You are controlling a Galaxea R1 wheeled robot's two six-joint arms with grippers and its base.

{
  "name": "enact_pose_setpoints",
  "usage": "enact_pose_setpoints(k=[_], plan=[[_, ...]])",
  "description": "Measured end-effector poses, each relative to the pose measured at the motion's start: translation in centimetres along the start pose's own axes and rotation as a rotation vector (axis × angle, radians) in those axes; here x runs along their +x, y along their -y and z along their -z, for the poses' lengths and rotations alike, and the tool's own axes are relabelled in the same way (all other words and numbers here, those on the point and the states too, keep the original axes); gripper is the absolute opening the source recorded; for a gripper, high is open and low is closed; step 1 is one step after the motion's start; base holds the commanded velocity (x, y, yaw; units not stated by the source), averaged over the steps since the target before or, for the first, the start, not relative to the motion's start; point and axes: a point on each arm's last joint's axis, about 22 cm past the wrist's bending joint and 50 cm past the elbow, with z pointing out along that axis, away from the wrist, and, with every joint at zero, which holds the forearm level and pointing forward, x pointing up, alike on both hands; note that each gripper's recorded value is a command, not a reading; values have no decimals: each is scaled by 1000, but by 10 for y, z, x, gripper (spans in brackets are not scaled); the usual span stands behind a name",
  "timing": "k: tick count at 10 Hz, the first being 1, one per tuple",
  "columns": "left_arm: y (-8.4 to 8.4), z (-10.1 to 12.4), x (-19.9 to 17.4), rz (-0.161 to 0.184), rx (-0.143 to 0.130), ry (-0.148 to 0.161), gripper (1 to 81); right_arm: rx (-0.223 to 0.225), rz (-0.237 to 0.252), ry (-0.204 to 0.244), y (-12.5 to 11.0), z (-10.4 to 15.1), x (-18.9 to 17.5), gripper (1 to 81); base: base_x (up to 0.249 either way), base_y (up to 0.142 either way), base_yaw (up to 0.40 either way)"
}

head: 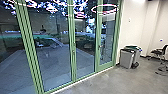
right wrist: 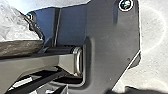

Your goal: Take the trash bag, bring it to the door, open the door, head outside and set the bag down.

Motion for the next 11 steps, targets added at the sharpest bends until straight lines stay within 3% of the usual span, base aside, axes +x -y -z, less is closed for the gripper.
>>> enact_pose_setpoints(k=[11], plan=[[-1,-1,-5,-4,-1,5,10,1,9,5,2,-1,-5,811,145,-73,0]])
